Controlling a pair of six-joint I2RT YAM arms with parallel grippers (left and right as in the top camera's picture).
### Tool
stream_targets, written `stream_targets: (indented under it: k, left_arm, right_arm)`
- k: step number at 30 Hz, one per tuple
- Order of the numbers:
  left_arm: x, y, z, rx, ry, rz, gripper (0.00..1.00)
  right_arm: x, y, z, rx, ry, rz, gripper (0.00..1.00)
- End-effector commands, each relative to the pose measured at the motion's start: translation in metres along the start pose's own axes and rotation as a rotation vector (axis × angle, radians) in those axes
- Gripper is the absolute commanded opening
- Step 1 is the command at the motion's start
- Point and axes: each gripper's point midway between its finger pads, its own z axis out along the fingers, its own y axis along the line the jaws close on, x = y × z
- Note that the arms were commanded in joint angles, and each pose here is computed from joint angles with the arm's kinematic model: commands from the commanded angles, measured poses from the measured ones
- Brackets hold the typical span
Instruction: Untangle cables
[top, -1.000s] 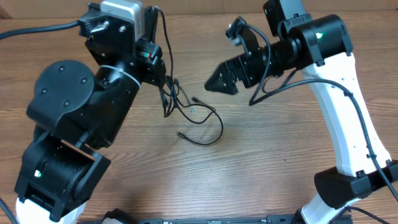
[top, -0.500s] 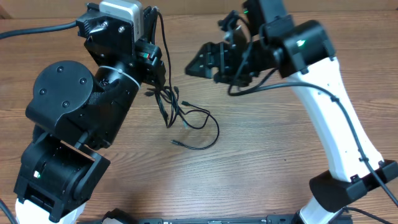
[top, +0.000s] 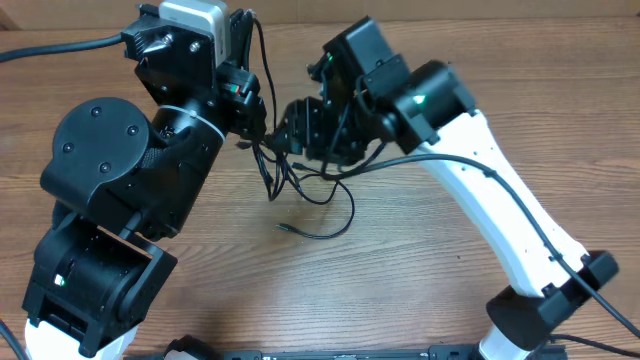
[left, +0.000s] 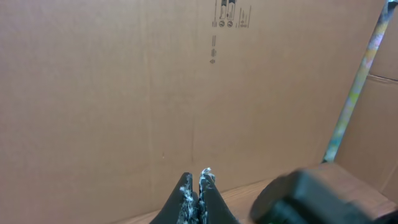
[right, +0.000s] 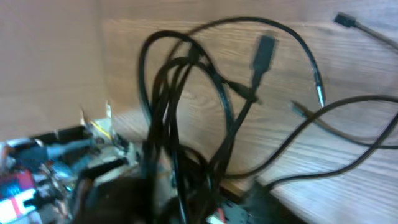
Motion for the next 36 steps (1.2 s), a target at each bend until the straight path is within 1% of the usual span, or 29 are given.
stream_targets:
  k: [1, 4, 7, 10, 13, 18, 20, 23, 25, 27, 28, 29, 30, 32, 33, 34, 36]
  left_arm:
    - [-0.019, 0.0, -0.01, 0.01, -0.052, 0.001, 0.04]
    - [-0.019, 0.0, -0.01, 0.008, -0.053, 0.011, 0.04]
    - [-0.021, 0.003, -0.013, -0.005, -0.059, 0.023, 0.04]
    - [-0.025, 0.01, -0.019, -0.039, -0.073, 0.021, 0.04]
    - [-0.029, 0.011, -0.026, -0.047, -0.084, 0.055, 0.04]
    - [-0.027, 0.013, -0.031, -0.049, -0.073, 0.071, 0.04]
    - [-0.024, 0.013, -0.031, -0.049, -0.058, 0.074, 0.04]
    - [-0.016, 0.013, -0.03, -0.049, -0.028, 0.078, 0.04]
    - [-0.012, 0.013, -0.03, -0.05, -0.008, 0.082, 0.04]
    - [-0.008, 0.013, -0.03, -0.049, 0.008, 0.084, 0.04]
    - [-0.006, 0.013, -0.029, -0.049, 0.015, 0.085, 0.04]
    - [-0.005, 0.013, -0.029, -0.048, 0.019, 0.084, 0.04]
    - [-0.004, 0.013, -0.029, -0.046, 0.021, 0.078, 0.04]
    - [-0.003, 0.011, -0.029, -0.036, 0.024, 0.075, 0.06]
    - [-0.003, 0.008, -0.03, -0.017, 0.026, 0.076, 0.09]
    - [-0.002, 0.003, -0.03, 0.008, 0.03, 0.076, 0.11]
    - [0.001, -0.002, -0.03, 0.038, 0.041, 0.077, 0.11]
  right_arm:
    - [0.006, -0.018, 0.027, 0.03, 0.05, 0.044, 0.04]
    - [0.004, -0.029, 0.041, 0.032, 0.053, 0.062, 0.04]
    - [-0.004, -0.038, 0.046, 0.032, 0.033, 0.065, 0.04]
    - [-0.019, -0.053, 0.04, 0.062, -0.013, 0.087, 0.04]
    - [-0.03, -0.065, 0.031, 0.067, -0.036, 0.107, 0.04]
    - [-0.036, -0.07, 0.022, 0.032, -0.025, 0.065, 0.04]
    - [-0.041, -0.07, 0.019, 0.015, -0.033, 0.009, 0.04]
    - [-0.046, -0.053, 0.009, -0.101, -0.029, -0.138, 0.04]
    - [-0.045, -0.032, -0.005, -0.224, -0.009, -0.197, 0.04]
    - [-0.045, -0.018, -0.019, -0.299, -0.007, -0.236, 0.04]
    - [-0.046, -0.015, -0.023, -0.312, -0.012, -0.255, 0.08]
    - [-0.045, -0.014, -0.026, -0.31, -0.013, -0.27, 0.34]
    - [-0.043, -0.015, -0.026, -0.306, -0.008, -0.284, 0.57]
    - [-0.035, -0.022, -0.024, -0.284, 0.021, -0.3, 0.83]
    - [-0.031, -0.027, -0.023, -0.265, 0.034, -0.303, 0.92]
    - [-0.026, -0.032, -0.021, -0.24, 0.051, -0.314, 0.93]
    - [-0.016, -0.039, -0.015, -0.19, 0.08, -0.344, 0.93]
